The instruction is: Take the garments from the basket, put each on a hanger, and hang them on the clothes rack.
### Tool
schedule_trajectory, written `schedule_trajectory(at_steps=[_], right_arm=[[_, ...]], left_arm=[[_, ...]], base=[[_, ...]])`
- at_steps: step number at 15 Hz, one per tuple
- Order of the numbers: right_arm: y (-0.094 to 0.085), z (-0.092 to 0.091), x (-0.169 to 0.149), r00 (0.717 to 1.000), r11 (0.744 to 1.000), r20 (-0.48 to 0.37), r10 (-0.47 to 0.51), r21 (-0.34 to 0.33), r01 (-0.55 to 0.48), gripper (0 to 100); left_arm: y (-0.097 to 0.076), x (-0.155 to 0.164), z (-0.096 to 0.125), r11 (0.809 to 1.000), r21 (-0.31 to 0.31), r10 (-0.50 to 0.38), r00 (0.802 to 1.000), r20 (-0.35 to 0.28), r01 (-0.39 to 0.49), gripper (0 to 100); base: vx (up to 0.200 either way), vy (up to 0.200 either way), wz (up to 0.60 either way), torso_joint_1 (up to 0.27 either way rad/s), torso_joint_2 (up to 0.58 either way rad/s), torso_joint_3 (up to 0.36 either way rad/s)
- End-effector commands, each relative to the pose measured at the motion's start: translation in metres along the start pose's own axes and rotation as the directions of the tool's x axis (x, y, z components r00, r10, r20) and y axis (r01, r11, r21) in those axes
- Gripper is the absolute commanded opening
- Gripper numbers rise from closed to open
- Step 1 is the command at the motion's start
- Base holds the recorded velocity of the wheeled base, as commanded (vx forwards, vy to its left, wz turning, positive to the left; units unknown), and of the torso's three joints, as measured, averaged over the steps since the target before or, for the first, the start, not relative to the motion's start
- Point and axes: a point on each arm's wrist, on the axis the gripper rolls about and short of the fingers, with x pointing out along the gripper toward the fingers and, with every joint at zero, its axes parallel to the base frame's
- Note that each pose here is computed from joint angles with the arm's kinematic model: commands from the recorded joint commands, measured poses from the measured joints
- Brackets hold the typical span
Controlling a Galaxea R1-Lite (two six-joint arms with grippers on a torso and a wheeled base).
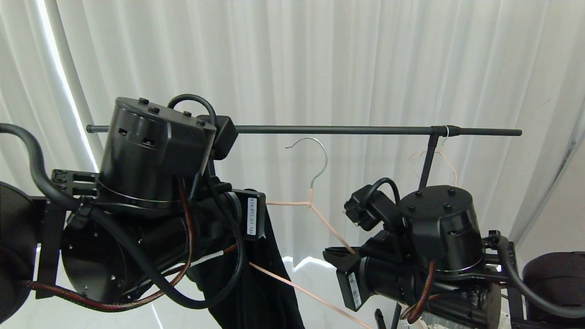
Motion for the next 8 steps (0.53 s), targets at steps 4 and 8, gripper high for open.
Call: schedule_trajectory(at_steps=[4,8], right_arm=[[0.009,0.000,0.013,1.000,1.000,-0.010,0.018,-0.010,-0.018,0],[0.022,-0.003,0.021,0.999,0.999,-0.024,0.047,-0.022,-0.048,0]], left_arm=[[-0.013,-0.006,-0.003,0.998,0.027,-0.051,0.999,-0.001,0.051,0],[-0.028,-0.011,-0.003,0.994,0.049,-0.100,0.995,0.004,0.100,0]], base=[[0.000,0.000,0.00,0.000,0.00,0.000],[0.000,0.000,0.00,0.000,0.00,0.000]])
